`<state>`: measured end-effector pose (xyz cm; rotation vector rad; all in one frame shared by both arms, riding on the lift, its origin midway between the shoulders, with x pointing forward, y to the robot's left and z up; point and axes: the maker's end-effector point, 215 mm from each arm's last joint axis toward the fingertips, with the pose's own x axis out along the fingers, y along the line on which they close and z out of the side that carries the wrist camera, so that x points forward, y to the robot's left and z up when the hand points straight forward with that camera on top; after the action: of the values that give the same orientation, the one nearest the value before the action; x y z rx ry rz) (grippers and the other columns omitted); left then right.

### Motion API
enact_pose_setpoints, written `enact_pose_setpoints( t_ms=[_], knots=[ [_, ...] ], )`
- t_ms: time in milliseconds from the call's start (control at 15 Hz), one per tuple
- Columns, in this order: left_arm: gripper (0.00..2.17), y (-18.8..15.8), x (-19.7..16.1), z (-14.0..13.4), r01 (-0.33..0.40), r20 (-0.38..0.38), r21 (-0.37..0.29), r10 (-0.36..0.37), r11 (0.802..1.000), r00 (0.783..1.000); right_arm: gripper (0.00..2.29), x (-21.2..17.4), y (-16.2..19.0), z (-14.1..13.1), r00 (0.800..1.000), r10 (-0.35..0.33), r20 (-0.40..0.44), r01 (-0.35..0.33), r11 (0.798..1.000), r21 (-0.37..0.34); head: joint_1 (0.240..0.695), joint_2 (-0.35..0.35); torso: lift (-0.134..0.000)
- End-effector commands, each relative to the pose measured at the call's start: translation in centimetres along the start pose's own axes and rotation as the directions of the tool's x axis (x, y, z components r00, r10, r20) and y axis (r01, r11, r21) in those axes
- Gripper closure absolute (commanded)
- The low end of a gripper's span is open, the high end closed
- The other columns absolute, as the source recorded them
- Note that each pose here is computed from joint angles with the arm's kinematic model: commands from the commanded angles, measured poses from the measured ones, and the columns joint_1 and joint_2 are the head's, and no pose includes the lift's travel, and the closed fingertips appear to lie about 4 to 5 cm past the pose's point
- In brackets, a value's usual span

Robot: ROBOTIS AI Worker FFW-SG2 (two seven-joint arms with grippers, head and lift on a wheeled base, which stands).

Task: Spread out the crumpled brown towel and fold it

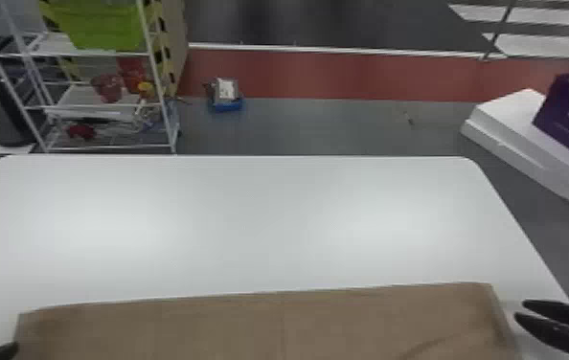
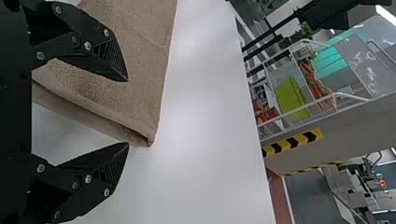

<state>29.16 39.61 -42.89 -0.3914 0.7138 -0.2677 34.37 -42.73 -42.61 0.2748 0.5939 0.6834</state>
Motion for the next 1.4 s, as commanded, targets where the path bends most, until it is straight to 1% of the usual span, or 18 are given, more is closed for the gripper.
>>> enact_pose_setpoints(
  t_ms=[0,67,200,267,400,667,800,867,1000,1133,1333],
  knots=[
    [1.74,0.0,0.0,0.0,0.002,0.000,0.001,-0.002,1.000,1.000,0.47,0.5,-0.1,-0.9,1.000,-0.003,-0.025,0.003,1.000,0.021,0.695,-0.059,-0.124],
    [1.74,0.0,-0.1,0.2,0.006,0.004,0.004,-0.006,1.000,1.000,0.53,0.5,-0.3,-0.8,1.000,-0.008,-0.025,0.009,1.000,0.022,0.695,-0.057,-0.124],
    [1.74,0.0,-0.5,0.5,0.009,0.014,0.001,-0.009,1.000,1.000,0.53,0.6,-0.5,-0.7,1.000,-0.009,-0.025,0.010,0.999,0.034,0.695,-0.055,-0.124],
    [1.74,0.1,-0.6,0.5,0.010,0.015,0.000,-0.010,1.000,1.000,0.53,0.7,-0.4,-0.7,1.000,-0.005,-0.027,0.006,0.999,0.038,0.695,-0.053,-0.124],
    [1.74,0.2,-0.8,0.4,0.008,0.016,0.001,-0.008,1.000,1.000,0.62,1.3,-0.1,-1.0,0.999,0.008,-0.034,-0.006,0.999,0.050,0.695,-0.050,-0.124],
    [1.74,0.3,-1.3,0.1,0.007,0.019,-0.001,-0.007,1.000,1.000,0.62,2.3,0.3,-1.4,0.999,0.026,-0.046,-0.023,0.998,0.061,0.695,-0.022,-0.124],
    [1.74,0.3,-1.5,0.2,0.006,0.020,0.003,-0.006,1.000,1.000,0.77,2.3,0.5,-1.5,0.998,0.038,-0.048,-0.035,0.997,0.070,0.695,-0.013,-0.124],
    [1.74,0.2,-1.5,0.2,0.007,0.021,0.005,-0.008,1.000,1.000,0.97,2.0,0.7,-1.2,0.998,0.048,-0.040,-0.045,0.996,0.079,0.695,-0.010,-0.124],
    [1.74,-0.1,-1.6,0.6,0.016,0.030,0.004,-0.016,1.000,0.999,1.27,1.4,1.0,-0.7,0.998,0.066,-0.020,-0.064,0.994,0.086,0.695,-0.006,-0.124],
    [1.74,-0.3,-2.0,0.9,0.024,0.038,-0.003,-0.024,1.000,0.999,1.39,0.7,0.9,-0.3,0.998,0.066,-0.008,-0.065,0.994,0.087,0.695,-0.010,-0.124],
    [1.74,-0.3,-2.3,1.3,0.024,0.049,-0.005,-0.024,1.000,0.999,1.40,-0.4,0.3,0.2,0.999,0.049,0.009,-0.050,0.995,0.084,0.695,-0.023,-0.124]
  ],
)
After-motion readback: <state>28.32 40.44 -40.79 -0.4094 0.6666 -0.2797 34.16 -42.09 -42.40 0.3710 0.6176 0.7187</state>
